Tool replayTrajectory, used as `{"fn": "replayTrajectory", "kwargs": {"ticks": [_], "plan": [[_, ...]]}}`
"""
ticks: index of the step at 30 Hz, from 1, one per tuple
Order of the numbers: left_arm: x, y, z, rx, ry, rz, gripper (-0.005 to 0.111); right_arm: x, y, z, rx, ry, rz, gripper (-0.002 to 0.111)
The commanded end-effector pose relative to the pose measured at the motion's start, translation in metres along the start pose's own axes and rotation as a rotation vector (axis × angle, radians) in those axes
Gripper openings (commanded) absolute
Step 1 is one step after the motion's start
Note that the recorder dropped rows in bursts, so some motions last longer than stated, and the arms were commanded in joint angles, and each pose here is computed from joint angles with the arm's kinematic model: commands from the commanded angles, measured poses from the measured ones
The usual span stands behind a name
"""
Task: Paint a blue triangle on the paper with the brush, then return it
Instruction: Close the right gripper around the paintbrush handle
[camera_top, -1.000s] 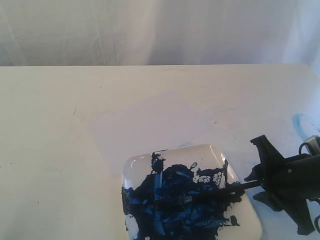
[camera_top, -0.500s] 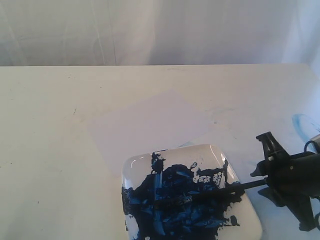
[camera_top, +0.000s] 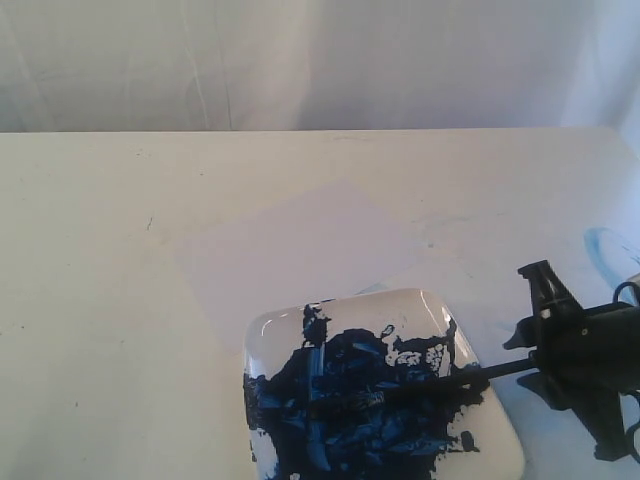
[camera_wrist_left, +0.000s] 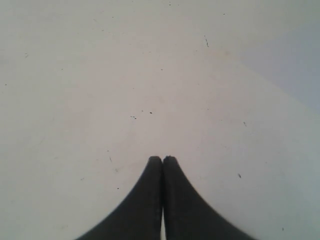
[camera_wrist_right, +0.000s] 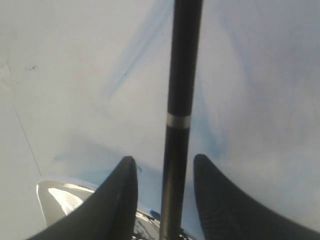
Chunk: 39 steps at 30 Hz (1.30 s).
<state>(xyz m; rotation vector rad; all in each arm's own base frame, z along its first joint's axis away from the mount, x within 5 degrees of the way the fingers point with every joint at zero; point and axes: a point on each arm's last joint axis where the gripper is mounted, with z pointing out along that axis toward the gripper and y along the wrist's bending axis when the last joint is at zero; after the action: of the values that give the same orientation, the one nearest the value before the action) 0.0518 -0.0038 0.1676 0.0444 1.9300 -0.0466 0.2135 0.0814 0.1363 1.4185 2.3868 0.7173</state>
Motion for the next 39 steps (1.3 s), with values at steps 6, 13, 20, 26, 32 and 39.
{"fn": "replayTrajectory", "kwargs": {"ticks": [6,13,20,26,32,39], "plan": [[0.001,0.000,0.000,0.005,0.003,-0.002,0.000,-0.002,0.002,0.000,-0.007,-0.024,0.026,0.036],[0.001,0.000,0.000,0.005,0.003,-0.002,0.000,-0.002,0.002,0.000,-0.007,-0.024,0.026,0.036],[0.001,0.000,0.000,0.005,0.003,-0.002,0.000,-0.002,0.002,0.000,-0.008,-0.026,0.026,0.036],[0.001,0.000,0.000,0.005,0.003,-0.002,0.000,-0.002,0.001,0.001,-0.003,-0.023,0.026,0.036],[0.001,0.000,0.000,0.005,0.003,-0.002,0.000,-0.002,-0.001,0.004,0.012,-0.019,0.048,0.013],[0.001,0.000,0.000,0.005,0.003,-0.002,0.000,-0.005,0.006,-0.008,-0.052,-0.061,0.051,0.000]]}}
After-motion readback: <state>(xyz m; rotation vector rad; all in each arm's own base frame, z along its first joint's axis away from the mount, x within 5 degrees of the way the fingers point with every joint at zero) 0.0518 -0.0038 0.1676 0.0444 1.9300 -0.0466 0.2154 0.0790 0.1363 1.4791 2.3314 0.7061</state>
